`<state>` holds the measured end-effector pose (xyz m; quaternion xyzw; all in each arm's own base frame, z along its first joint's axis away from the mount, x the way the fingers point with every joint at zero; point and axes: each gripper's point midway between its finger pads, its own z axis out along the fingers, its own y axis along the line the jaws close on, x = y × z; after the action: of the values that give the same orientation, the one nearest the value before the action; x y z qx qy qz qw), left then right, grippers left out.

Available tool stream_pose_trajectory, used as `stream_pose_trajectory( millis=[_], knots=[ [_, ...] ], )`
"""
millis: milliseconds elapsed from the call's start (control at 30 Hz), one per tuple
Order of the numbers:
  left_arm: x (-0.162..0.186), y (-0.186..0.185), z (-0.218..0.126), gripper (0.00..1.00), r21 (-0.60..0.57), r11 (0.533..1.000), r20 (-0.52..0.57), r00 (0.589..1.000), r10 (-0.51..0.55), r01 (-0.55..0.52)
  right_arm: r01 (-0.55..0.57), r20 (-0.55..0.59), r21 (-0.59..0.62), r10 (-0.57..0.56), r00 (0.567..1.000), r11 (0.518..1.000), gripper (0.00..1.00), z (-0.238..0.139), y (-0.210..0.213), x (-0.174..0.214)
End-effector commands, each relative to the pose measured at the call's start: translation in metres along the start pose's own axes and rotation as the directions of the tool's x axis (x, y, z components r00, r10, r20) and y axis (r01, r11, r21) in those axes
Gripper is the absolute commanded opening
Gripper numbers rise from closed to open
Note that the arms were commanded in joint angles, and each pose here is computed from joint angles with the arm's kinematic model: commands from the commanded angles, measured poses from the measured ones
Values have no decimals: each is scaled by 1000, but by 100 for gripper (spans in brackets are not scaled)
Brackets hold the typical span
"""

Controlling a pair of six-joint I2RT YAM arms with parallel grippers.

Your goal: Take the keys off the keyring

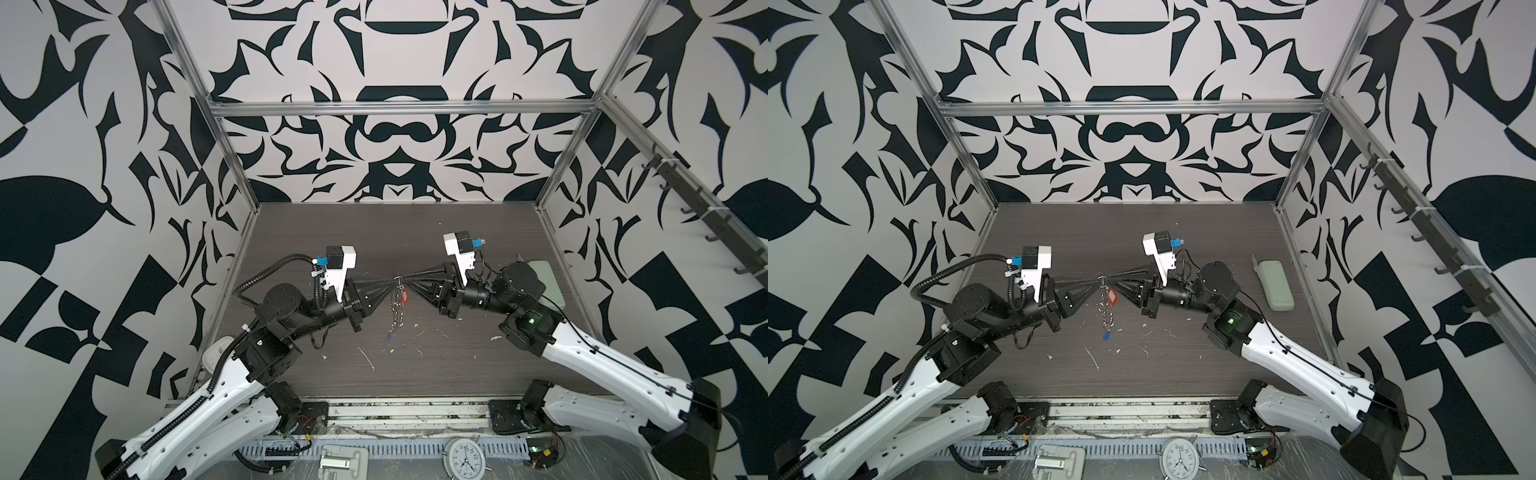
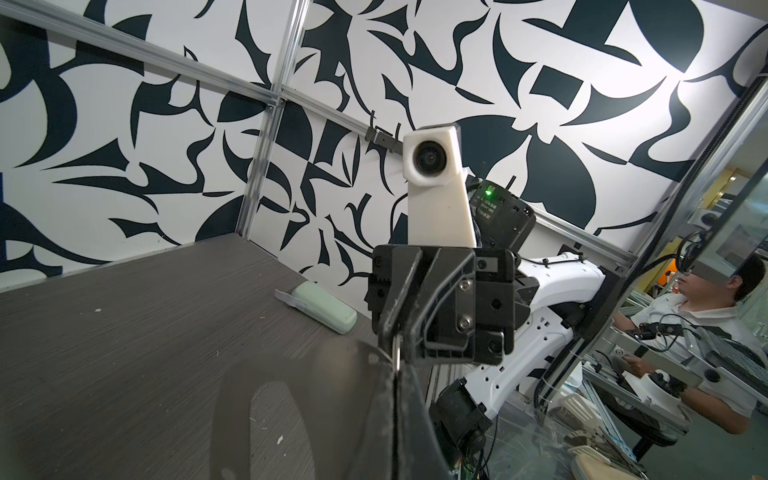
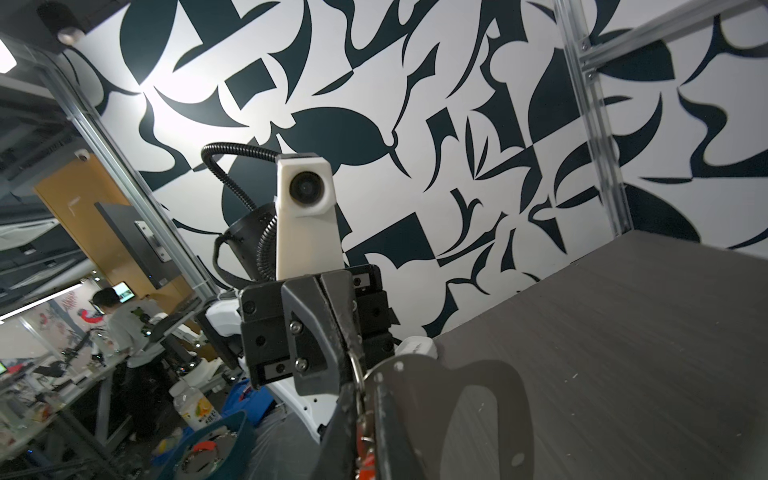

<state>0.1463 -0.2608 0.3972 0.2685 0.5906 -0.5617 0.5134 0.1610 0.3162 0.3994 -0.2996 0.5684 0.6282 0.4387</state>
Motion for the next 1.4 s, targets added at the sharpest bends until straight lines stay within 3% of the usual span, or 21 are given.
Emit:
stream_pose_trajectory(
  millis=[0, 267, 400, 533, 567, 667, 833, 1000, 1200, 1367],
  knots=[
    [-10, -7, -2, 0, 22, 1000, 41, 999, 21, -22, 40, 38, -49, -39, 999, 998, 10, 0, 15, -13],
    [-8, -7, 1, 0, 29, 999, 29, 999, 15, -15, 29, 22, -72, -28, 999, 997, 9, 3, 18, -12],
    [-7, -6, 1, 0, 26, 1000, 26, 1000, 12, -13, 30, 20, -69, -28, 999, 997, 0, 3, 17, -12],
    [-6, -5, 1, 0, 18, 1000, 16, 1000, 5, -5, 52, 2, -53, -52, 999, 997, 0, -1, 20, -12],
    [-7, -5, 0, 3, 11, 1000, 12, 1000, 3, -4, 66, -13, -43, -67, 998, 997, 0, -2, 21, -12],
    [-5, -4, -5, 25, -18, 1000, -5, 1000, 3, -3, 94, -101, 20, -91, 991, 995, 0, -8, 20, -7],
    [1, -5, -15, 33, -53, 999, -68, 998, 8, -12, 161, -333, 96, -121, 935, 982, 0, -24, 19, 10],
    [17, -8, -11, 35, -37, 999, -210, 978, 6, -14, 213, -504, 122, -124, 855, 969, 0, -35, 14, 24],
    [33, -20, 1, 35, 57, 997, -357, 934, -19, 42, 247, -618, 118, -123, 776, 962, 0, -39, 6, 35],
    [46, -18, 6, 30, 51, 994, -450, 891, -62, 94, 261, -634, 86, -149, 758, 961, 0, -36, 11, 33]
  ],
)
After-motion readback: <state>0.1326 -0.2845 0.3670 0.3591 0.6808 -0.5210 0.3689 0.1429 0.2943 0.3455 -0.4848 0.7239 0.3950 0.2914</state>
